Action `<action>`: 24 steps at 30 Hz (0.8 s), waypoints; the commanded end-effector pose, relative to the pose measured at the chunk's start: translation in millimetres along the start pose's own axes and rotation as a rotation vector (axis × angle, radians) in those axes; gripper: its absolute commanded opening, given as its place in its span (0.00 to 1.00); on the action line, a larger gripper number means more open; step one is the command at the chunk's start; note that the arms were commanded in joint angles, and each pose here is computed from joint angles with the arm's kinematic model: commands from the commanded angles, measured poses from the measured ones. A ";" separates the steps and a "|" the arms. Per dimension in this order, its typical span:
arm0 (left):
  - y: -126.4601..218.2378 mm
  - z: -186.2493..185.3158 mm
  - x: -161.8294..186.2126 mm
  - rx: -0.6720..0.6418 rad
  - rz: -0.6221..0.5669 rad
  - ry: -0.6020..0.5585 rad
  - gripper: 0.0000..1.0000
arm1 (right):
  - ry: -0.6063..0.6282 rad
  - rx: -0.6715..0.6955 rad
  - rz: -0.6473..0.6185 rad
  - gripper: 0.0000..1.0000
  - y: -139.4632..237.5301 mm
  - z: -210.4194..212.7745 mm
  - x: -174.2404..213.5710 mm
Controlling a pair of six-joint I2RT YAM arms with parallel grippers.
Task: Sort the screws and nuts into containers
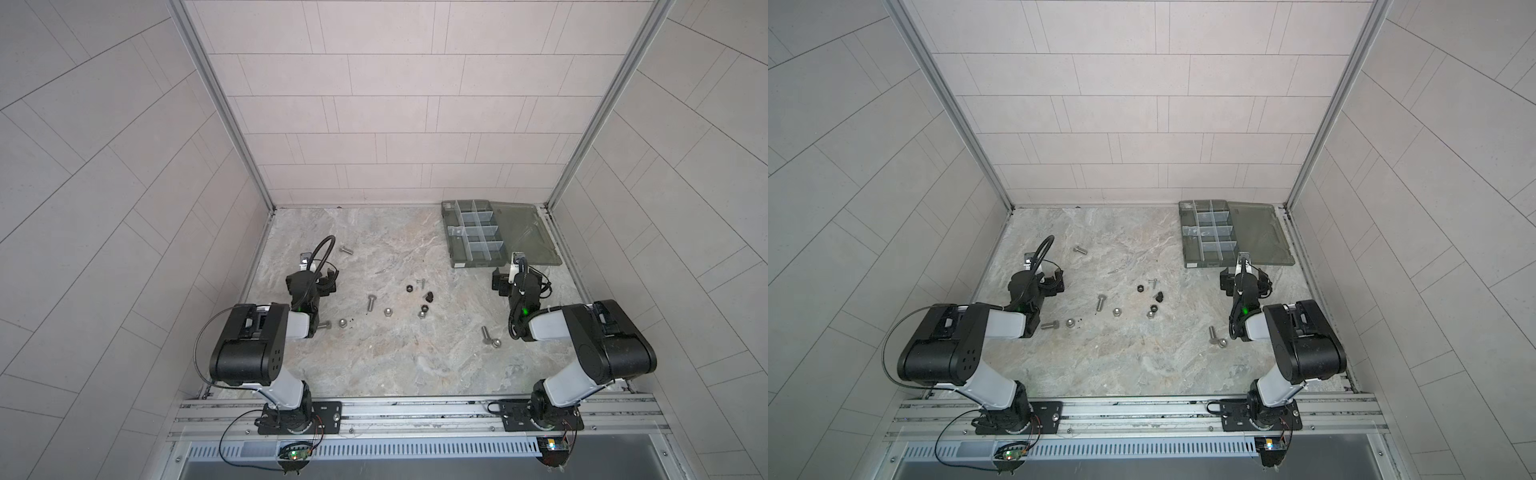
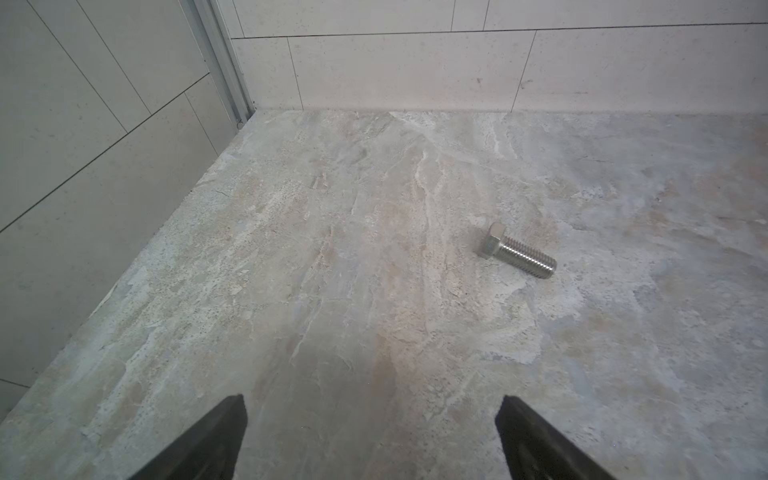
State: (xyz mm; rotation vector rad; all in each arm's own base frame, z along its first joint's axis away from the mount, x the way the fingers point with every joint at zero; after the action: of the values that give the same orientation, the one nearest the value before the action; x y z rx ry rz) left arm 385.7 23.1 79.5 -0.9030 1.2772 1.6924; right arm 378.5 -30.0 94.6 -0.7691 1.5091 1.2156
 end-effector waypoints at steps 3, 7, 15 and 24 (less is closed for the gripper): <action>0.0 0.4 -10.4 0.001 -0.037 0.005 1.00 | 0.007 0.004 -0.009 0.99 -0.4 0.1 -2.0; -0.2 0.7 -9.9 0.001 -0.035 0.008 1.00 | 0.007 0.006 -0.008 0.99 -0.2 -0.5 -1.7; -1.7 1.7 -9.7 0.020 -0.036 0.027 1.00 | 0.007 0.002 -0.011 0.99 -0.4 0.4 -1.8; -3.4 2.3 -8.2 0.024 -0.027 0.029 1.00 | 0.003 0.002 -0.009 0.99 -0.9 0.2 -1.6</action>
State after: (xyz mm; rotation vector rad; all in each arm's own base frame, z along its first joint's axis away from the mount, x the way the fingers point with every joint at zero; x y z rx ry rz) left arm 386.1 23.0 79.0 -0.9003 1.3007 1.6684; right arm 379.0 -29.9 95.8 -0.7716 1.5037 1.2132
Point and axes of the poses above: each gripper's point midway between its finger pads, its own y axis back along the fingers, its own z axis along the line the jaws close on, x = y × z, the point moved 1 cm from there along y, back along the fingers, and after that the axes turned 11 degrees about -y, right-handed, at the moved point
